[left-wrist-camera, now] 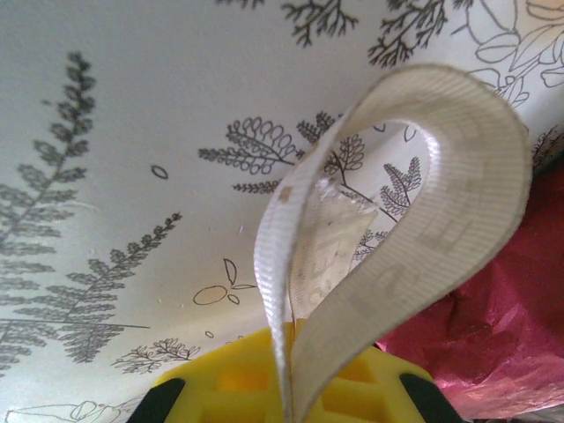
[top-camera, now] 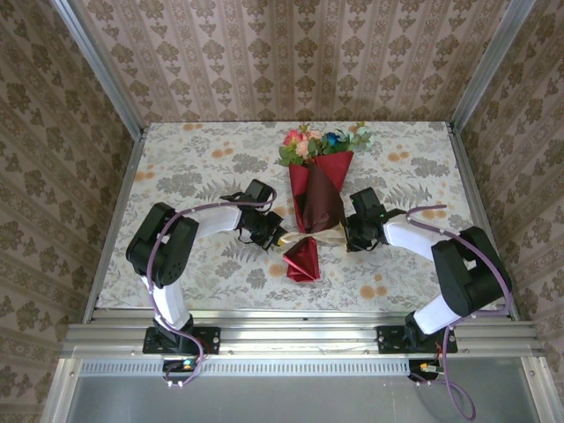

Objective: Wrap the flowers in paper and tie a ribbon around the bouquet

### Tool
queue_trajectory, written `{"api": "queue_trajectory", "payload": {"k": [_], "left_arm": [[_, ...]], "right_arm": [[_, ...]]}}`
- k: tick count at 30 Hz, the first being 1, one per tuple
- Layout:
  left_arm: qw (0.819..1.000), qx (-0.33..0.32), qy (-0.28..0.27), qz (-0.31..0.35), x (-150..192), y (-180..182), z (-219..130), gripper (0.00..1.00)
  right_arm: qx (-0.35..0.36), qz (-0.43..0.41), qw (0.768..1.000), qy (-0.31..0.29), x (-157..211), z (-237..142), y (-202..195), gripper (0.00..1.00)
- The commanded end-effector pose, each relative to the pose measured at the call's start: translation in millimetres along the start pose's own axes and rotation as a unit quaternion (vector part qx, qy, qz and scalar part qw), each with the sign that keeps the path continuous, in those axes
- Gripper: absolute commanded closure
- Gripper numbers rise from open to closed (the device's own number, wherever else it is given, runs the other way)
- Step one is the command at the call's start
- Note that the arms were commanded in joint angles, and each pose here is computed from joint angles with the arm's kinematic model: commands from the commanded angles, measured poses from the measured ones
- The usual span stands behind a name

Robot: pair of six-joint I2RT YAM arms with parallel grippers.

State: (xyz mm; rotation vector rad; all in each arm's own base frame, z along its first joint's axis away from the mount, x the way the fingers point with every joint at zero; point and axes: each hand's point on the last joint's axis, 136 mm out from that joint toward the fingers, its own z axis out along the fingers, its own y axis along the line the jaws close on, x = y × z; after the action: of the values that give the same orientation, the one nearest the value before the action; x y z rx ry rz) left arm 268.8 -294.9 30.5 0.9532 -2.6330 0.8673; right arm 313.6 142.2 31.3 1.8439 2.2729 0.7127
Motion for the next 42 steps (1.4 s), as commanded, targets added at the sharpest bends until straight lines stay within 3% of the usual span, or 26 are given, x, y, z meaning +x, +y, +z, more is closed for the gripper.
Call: {"api": "queue_trajectory", "payload": {"k": [1, 12, 13, 17, 19, 35, 42], "left_arm": [[1.0, 0.01, 0.003, 0.004, 7, -10, -6, 1.0], [1.0, 0.01, 0.004, 0.005, 7, -12, -7, 1.0], [1.0, 0.011, 0.005, 0.005, 8, -13, -7, 1.0], [1.0, 0.01, 0.005, 0.003, 7, -12, -7, 1.0], [1.0, 0.009, 0.004, 0.002, 7, -10, -8, 1.0], [1.0, 0.0, -0.007, -0.016, -2, 4, -13, 1.0], [1.0, 0.01, 0.002, -0.009, 0, -4, -8, 1.0]], "right_arm": [[-0.029, 0.005, 1.0, -0.005, 2, 2, 23, 0.52], [-0.038, -0.005, 0.999, -0.017, -1, -2, 32, 0.53], [-0.037, -0.008, 0.999, -0.015, 0, -1, 32, 0.57], [-0.024, -0.006, 1.0, -0.018, -2, 2, 25, 0.9], [-0.017, -0.005, 0.999, -0.032, -8, -1, 19, 1.0], [-0.036, -0.007, 0.996, -0.087, -55, -18, 21, 1.0], [-0.041, -0.031, 0.998, -0.039, -39, -6, 35, 1.0]]}}
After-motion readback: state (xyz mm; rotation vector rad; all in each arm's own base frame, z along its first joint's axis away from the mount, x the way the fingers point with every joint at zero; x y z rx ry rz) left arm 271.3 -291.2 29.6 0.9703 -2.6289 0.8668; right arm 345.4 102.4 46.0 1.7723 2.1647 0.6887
